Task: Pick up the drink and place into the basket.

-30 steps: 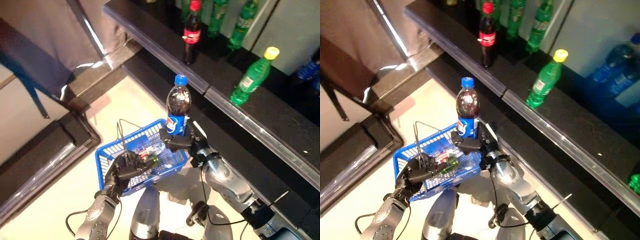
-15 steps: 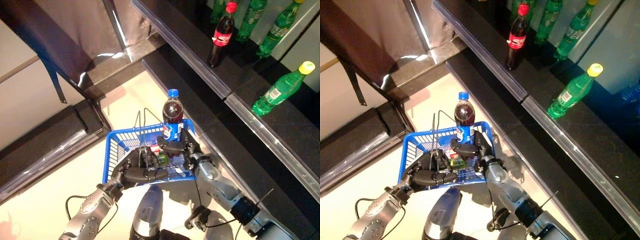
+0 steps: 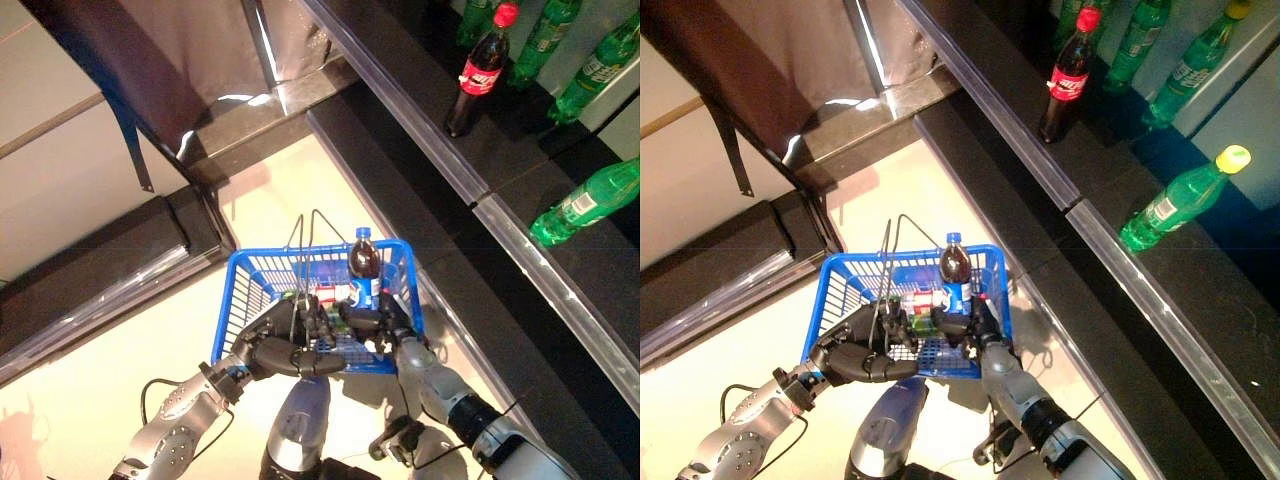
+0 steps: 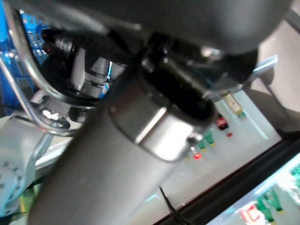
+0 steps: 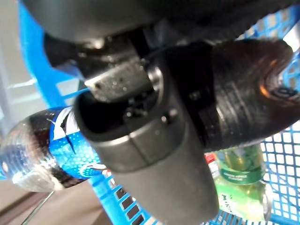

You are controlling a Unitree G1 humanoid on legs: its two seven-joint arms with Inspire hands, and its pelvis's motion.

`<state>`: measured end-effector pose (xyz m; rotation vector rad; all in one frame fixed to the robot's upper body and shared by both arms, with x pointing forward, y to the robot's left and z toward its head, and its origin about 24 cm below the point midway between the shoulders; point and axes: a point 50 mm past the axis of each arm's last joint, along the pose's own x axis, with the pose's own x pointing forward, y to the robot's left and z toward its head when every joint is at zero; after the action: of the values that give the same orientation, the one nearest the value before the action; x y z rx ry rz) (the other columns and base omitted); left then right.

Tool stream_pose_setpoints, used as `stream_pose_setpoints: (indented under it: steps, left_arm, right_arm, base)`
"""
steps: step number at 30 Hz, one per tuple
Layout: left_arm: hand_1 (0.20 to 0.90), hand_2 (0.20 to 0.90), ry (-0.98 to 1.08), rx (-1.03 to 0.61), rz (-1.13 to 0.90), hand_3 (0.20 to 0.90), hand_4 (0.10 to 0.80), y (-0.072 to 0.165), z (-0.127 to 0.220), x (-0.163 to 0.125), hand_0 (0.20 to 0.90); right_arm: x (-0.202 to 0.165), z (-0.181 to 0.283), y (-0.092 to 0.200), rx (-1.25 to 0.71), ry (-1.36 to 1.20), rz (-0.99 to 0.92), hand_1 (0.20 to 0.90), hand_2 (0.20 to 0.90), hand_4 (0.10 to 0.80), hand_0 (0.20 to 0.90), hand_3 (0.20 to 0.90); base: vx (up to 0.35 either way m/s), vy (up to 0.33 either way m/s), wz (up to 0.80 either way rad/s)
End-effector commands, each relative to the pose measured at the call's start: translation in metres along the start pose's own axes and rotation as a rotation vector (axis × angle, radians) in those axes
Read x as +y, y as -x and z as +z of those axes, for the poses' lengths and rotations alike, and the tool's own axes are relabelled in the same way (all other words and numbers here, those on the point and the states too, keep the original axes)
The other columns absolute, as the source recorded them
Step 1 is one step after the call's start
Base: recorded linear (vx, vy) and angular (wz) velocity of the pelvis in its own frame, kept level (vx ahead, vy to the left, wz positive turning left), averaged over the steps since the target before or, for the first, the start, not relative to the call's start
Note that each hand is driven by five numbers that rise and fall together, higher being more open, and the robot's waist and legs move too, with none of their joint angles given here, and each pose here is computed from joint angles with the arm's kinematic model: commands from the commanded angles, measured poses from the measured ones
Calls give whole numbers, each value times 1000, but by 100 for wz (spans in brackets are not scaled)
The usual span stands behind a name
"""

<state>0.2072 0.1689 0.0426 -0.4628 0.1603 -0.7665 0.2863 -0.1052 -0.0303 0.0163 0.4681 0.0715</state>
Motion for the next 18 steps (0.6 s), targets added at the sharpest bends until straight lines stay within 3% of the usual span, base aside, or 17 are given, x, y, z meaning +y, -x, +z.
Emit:
stream_pose_setpoints:
  steps: [1, 6, 11, 18]
  left_arm:
    - [300, 300, -208, -600, -627, 200, 100, -18, 104, -90, 300]
    - [300, 300, -206, -595, -639, 200, 100, -17, 103, -90, 300]
    - [300, 300, -205, -600, -630, 200, 100, -17, 104, -90, 300]
    - [300, 300, -201, -608, -629, 200, 100, -18, 102, -91, 300]
  right_arm:
    - [46, 30, 0, -138, -259, 208, 300, 300, 100, 300, 200]
    - [60, 10, 3, 7, -535, 360, 300, 300, 100, 300, 200]
    - [68, 3, 5, 48, -543, 424, 300, 300, 100, 300, 200]
    - [80, -4, 12, 111, -793, 539, 300, 300, 100, 300, 200]
  base:
    - [0, 0, 0]
    - [1, -20, 0]
    - [1, -8, 1]
    - [0, -3, 2]
